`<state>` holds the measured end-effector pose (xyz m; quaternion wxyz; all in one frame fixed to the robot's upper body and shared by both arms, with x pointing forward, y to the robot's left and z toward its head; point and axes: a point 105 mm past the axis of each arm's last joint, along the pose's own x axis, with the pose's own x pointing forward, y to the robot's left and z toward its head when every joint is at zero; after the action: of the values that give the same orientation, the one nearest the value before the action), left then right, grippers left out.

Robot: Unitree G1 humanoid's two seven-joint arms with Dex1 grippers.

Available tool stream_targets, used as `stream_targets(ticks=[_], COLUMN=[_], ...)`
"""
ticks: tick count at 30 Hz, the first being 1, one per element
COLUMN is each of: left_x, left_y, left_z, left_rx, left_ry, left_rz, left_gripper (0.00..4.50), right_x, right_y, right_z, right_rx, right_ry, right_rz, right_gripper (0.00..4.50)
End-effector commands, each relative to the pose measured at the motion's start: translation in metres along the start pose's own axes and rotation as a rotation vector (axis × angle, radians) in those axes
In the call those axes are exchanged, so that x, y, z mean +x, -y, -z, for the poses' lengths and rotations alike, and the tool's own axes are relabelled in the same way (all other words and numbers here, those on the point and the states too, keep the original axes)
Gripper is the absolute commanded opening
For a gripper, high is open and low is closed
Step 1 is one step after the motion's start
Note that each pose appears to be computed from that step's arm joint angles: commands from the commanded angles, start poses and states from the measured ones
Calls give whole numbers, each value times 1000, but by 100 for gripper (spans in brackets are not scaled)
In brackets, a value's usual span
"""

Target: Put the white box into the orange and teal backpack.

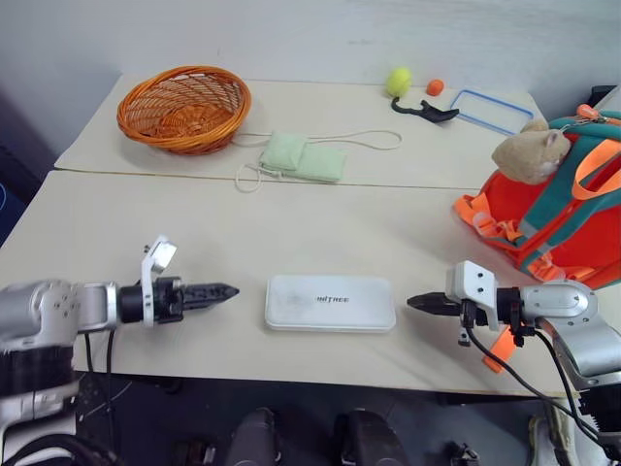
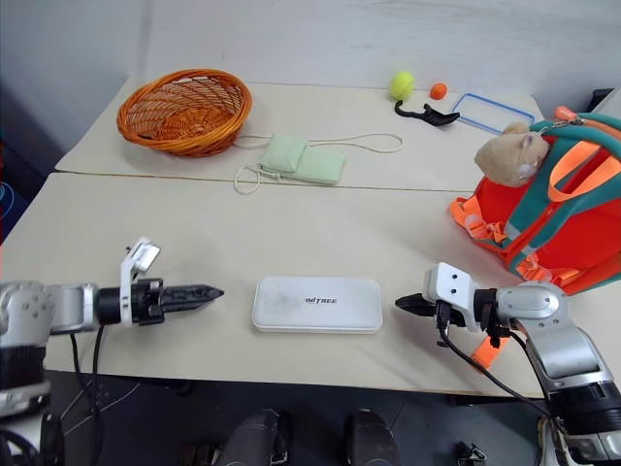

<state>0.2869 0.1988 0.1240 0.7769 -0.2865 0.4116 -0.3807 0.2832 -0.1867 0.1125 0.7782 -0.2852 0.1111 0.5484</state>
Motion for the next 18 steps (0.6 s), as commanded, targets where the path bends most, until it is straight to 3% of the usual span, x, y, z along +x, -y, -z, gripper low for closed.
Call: stream_targets(ticks=[1,9,18], left_x=[18,59,72], left_y=[-7,16,33], left_z=[8,20,23], left_rx=[-56,-64,-98], left_ry=[-86,-218,-215], left_rz=[-26,93,184], left_gripper=[446,446,446], right_x=[6,35,49], right_y=[0,-2,-6], right_z=[-8,-18,-20], right_rx=[-61,-91,-99], right_ry=[16,59,67], right_rz=[-38,-96,-116], right_gripper=[0,0,0])
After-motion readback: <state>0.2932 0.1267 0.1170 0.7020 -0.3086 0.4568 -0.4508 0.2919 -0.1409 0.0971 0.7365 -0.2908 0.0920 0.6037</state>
